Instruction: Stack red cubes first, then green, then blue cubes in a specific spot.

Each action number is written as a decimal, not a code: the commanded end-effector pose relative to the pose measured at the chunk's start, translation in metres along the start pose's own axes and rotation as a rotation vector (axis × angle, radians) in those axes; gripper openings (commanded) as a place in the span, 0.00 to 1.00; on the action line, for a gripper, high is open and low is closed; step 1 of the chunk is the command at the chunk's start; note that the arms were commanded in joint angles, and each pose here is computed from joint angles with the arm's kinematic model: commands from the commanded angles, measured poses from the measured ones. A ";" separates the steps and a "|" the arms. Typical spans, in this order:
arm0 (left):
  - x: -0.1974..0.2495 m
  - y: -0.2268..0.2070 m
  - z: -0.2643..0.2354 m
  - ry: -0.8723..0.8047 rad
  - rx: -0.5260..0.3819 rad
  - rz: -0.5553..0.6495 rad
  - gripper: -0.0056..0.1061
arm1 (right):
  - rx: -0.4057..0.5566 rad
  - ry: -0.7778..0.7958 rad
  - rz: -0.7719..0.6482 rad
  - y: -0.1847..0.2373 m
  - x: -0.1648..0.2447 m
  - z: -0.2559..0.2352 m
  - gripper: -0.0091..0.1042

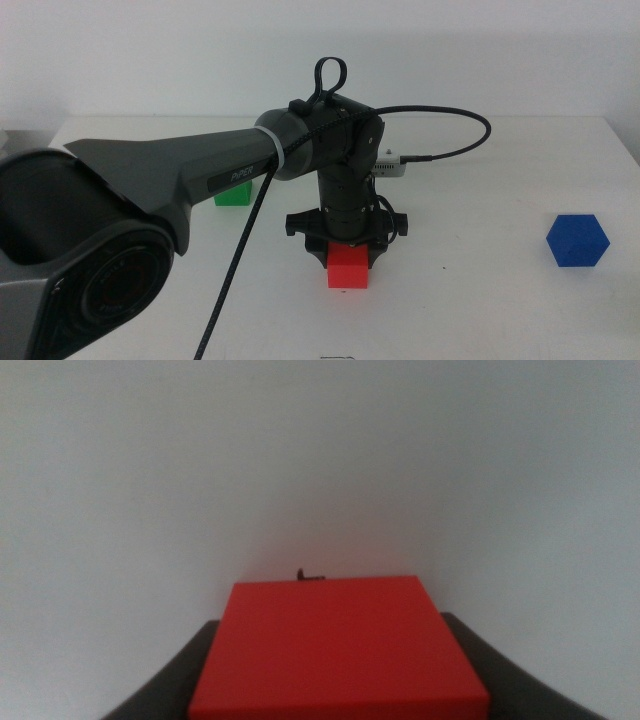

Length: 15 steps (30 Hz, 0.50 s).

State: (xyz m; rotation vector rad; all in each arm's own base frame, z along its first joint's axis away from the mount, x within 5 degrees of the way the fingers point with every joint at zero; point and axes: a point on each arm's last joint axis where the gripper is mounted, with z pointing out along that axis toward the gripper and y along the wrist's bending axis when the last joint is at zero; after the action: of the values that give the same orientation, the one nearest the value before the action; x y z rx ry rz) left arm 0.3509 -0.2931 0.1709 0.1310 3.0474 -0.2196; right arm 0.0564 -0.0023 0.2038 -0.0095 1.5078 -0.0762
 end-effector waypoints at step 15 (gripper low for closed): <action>-0.004 -0.007 -0.061 -0.071 0.020 0.020 0.89 | 0.012 -0.103 -0.022 -0.001 -0.012 -0.002 0.71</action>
State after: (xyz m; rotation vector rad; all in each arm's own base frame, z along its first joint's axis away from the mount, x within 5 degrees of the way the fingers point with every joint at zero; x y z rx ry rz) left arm 0.3527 -0.2919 0.1858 0.1544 3.0564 -0.1658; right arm 0.0564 -0.0023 0.2038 -0.0095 1.5078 -0.0762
